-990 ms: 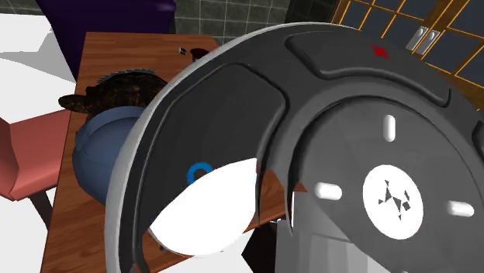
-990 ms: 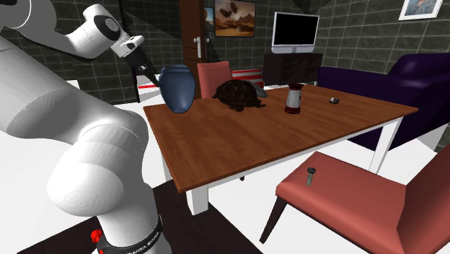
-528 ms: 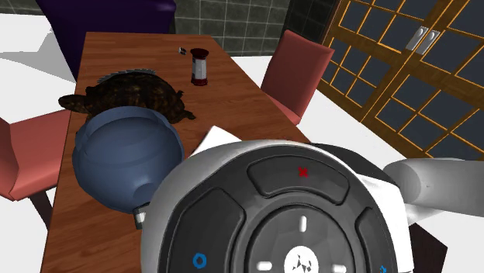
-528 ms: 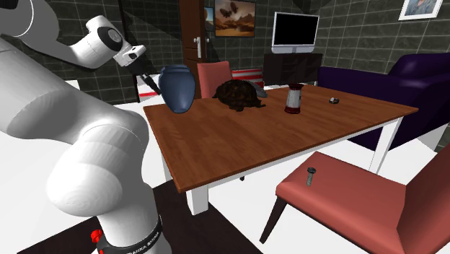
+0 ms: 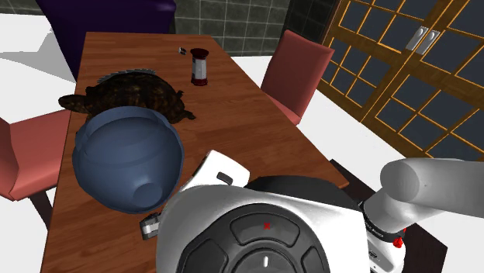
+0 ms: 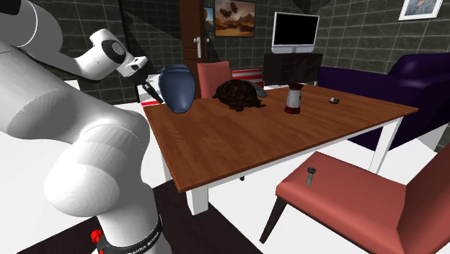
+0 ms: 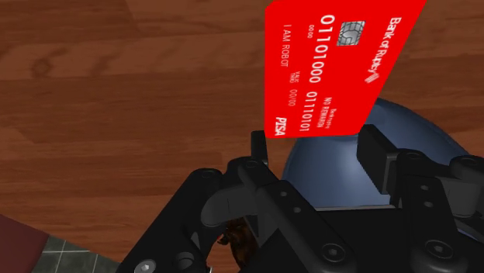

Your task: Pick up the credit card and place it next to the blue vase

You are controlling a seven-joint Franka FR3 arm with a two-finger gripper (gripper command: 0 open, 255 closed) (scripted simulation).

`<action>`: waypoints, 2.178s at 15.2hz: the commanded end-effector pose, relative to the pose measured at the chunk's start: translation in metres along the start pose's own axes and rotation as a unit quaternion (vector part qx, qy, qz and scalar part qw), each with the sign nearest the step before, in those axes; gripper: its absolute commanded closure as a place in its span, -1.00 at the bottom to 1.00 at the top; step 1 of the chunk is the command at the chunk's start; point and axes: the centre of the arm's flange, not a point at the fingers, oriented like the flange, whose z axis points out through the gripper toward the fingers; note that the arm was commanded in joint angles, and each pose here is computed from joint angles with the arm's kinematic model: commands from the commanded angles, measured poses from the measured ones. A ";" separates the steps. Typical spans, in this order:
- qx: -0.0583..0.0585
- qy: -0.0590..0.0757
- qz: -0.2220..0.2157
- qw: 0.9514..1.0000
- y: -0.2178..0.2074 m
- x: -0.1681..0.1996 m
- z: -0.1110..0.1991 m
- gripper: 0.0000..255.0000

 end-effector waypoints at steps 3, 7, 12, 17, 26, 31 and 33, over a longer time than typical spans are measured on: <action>0.000 0.000 0.000 1.000 -0.001 -0.012 0.017 1.00; 0.000 0.000 0.000 1.000 -0.001 -0.024 0.035 1.00; 0.000 0.000 0.000 1.000 -0.001 -0.038 0.057 1.00; 0.000 0.000 0.000 1.000 -0.001 -0.043 0.064 1.00; 0.000 0.000 0.000 1.000 -0.001 -0.043 0.064 -1.00; 0.000 0.000 0.000 1.000 -0.001 -0.043 0.014 -1.00; 0.000 0.000 0.000 1.000 -0.001 -0.043 0.014 -1.00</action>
